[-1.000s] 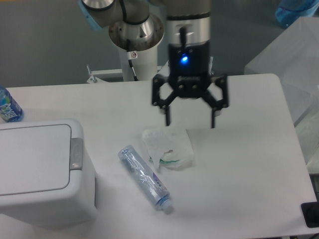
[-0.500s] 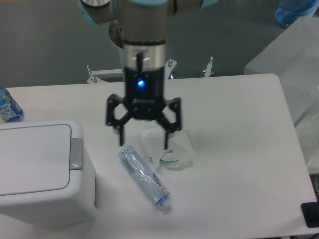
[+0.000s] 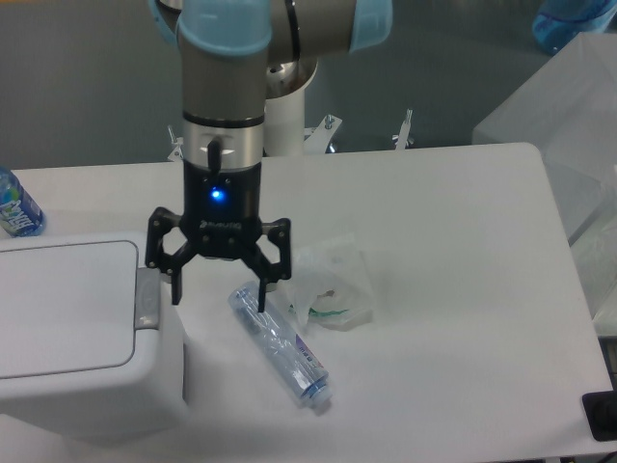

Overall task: Open the trash can
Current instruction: 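Lower the gripper onto the lid's edge beside the hinge, then push the lid edge down with the gripper to flip the lid open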

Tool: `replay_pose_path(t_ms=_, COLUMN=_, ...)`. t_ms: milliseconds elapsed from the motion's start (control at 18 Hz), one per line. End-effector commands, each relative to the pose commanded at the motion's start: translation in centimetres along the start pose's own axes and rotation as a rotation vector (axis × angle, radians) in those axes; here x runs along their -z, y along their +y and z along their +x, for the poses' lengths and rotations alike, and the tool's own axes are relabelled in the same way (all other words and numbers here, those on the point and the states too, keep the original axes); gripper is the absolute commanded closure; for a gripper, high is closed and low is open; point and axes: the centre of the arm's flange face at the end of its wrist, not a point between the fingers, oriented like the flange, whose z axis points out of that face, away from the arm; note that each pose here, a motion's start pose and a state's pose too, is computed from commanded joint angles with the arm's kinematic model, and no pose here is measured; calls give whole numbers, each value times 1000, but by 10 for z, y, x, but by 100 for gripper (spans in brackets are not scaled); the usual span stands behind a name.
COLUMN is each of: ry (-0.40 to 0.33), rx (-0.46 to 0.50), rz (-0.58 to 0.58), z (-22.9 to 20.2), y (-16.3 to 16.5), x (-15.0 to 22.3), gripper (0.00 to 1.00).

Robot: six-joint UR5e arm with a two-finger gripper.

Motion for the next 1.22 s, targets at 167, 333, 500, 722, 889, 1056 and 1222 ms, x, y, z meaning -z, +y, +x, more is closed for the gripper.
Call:
replay_pose_path(t_ms=167, ry=17, rx=60, rz=-2, z=2, y=1, x=-2, gripper=0)
replay_pose_path(t_ms=333, ry=21, rx=51, rz=-2, z=3, y=1, x=-3, gripper=0)
replay_pose_path(t_ms=500, ry=29, rx=47, rz=-2, z=4, y=1, x=-4, gripper=0)
replay_pose_path(t_ms=722, ry=29, rx=46, rz=-5, z=4, y=2, x=-5, gripper=0)
replay_pose_path(t_ms=889, ry=29, rx=46, rz=-7, z=3, y=2, x=-7, gripper=0)
replay_pose_path(t_ms=1056, ry=30, rx=48, rz=-13, z=3, y=3, x=-10, gripper=0)
replay_pose_path(t_ms=1222, ry=29, rx=50, rz=-19, z=2, y=5, x=-13, gripper=0)
